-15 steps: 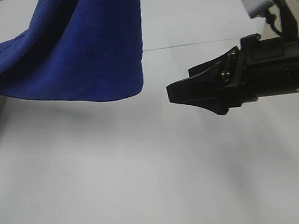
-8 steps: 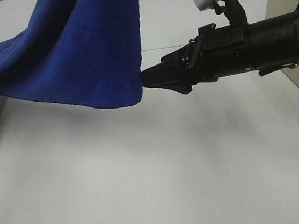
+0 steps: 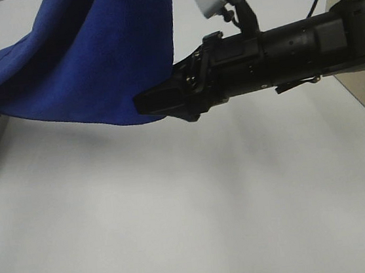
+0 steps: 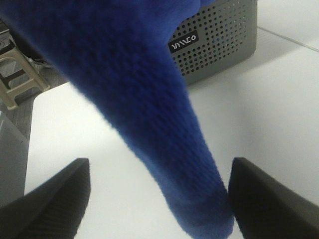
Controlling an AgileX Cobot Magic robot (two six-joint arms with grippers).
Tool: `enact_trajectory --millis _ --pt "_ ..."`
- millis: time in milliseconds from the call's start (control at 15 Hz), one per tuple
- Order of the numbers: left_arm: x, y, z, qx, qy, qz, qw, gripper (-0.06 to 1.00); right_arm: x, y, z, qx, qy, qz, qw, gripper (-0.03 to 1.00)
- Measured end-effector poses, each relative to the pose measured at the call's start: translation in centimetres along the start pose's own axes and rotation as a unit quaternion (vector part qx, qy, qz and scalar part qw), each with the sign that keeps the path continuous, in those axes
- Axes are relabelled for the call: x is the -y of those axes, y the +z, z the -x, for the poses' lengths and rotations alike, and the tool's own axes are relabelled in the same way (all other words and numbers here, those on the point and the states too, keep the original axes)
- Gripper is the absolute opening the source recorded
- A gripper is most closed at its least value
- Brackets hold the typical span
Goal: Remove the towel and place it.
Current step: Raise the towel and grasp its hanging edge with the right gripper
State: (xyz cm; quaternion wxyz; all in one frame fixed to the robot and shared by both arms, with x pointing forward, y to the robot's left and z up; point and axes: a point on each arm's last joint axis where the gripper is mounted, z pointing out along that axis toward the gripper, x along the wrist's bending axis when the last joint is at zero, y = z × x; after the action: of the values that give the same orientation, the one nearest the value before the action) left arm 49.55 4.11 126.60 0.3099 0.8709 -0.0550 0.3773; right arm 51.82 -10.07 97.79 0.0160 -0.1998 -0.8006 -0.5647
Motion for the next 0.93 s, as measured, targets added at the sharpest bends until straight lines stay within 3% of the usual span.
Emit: enact_trajectory --millis 133,400,667,867,933 --pt "0.0 0.0 0.0 -0.002 0.000 0.001 1.000 0.00 0.1 1.0 -0.7 0.005 -0.014 -0.016 1.000 0.70" --pt "0.0 0.0 0.0 -0.002 0.000 0.002 1.000 0.00 0.2 1.0 -0.5 0.014 0.014 -0.020 1.000 0.31" --pt "0.0 0.0 0.0 -0.002 -0.016 0.002 1.000 0.00 0.1 0.3 -1.3 0.005 0.085 -0.057 0.995 0.04" --pt "0.0 0.0 0.0 -0.003 -0.058 0.002 0.998 0.00 -1.0 -1.1 -2.7 0.008 0.133 -0.080 0.988 0.02" --pt "0.0 0.0 -0.2 -0.008 -0.094 0.002 0.996 0.00 -1.5 -2.6 -3.5 0.040 0.148 -0.119 0.981 0.02"
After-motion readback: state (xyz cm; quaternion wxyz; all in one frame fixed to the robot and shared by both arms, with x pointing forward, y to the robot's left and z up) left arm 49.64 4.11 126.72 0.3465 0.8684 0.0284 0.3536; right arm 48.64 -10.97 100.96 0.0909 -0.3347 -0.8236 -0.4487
